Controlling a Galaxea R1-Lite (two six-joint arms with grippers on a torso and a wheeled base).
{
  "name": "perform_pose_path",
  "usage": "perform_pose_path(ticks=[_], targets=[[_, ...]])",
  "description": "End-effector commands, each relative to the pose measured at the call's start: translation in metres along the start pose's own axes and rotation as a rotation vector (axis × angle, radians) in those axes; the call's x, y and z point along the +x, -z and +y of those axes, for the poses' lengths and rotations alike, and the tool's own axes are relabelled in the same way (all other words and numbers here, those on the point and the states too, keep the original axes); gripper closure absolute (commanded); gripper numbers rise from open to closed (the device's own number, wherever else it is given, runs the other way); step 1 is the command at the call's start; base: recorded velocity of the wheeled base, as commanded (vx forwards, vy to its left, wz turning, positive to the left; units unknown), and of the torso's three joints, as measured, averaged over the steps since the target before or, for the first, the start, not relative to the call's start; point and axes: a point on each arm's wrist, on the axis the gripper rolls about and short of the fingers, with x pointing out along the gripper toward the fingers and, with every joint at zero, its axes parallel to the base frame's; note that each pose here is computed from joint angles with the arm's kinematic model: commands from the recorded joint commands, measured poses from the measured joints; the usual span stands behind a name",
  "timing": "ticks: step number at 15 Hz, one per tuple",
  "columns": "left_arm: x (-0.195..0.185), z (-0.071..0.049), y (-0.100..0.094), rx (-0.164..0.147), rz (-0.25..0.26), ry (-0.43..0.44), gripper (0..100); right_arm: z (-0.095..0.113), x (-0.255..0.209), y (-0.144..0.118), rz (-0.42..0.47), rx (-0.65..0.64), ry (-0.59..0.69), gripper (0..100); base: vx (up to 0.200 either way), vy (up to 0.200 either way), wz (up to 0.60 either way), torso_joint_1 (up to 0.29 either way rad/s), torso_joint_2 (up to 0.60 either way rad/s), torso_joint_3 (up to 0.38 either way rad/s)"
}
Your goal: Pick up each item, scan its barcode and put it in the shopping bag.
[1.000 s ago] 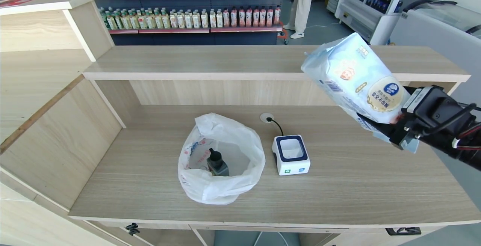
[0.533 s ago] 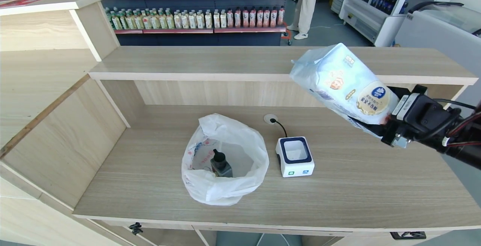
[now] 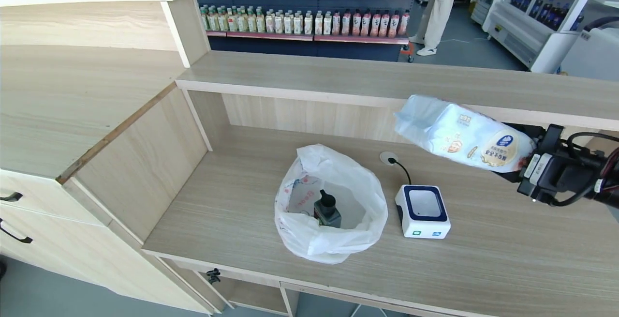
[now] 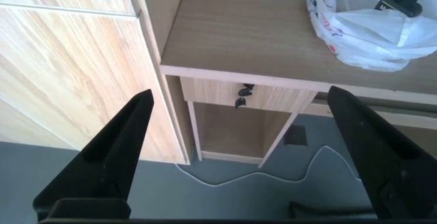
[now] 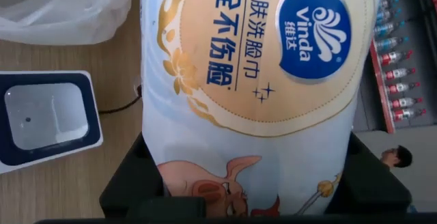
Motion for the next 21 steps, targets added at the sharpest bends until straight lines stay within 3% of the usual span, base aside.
perform_pose_path(ticks=[1,4,10,14,21], targets=[[0.000,0.000,0.000,0.000,-0.001,-0.001,0,0.019,-0.015,0.033,0.097,0.055,-0.052,100,0.000,0.000,0.00,0.000,0.00,0.000],[0.000,0.000,0.000,0.000,-0.001,-0.001,0,0.023,-0.011,0.045,0.091,0.043,-0.057,100,0.000,0.000,0.00,0.000,0.00,0.000],[0.000,0.000,0.000,0.000,0.001,-0.001,0,0.032,0.004,0.064,0.071,-0.117,0.050,100,0.000,0.000,0.00,0.000,0.00,0.000],[0.000,0.000,0.000,0.000,-0.001,-0.001,0,0.030,0.003,0.064,0.066,-0.221,0.066,100,0.000,0.000,0.00,0.000,0.00,0.000],[0.000,0.000,0.000,0.000,-0.001,-0.001,0,0.047,0.003,0.063,0.049,-0.257,0.020,100,0.000,0.000,0.00,0.000,0.00,0.000]])
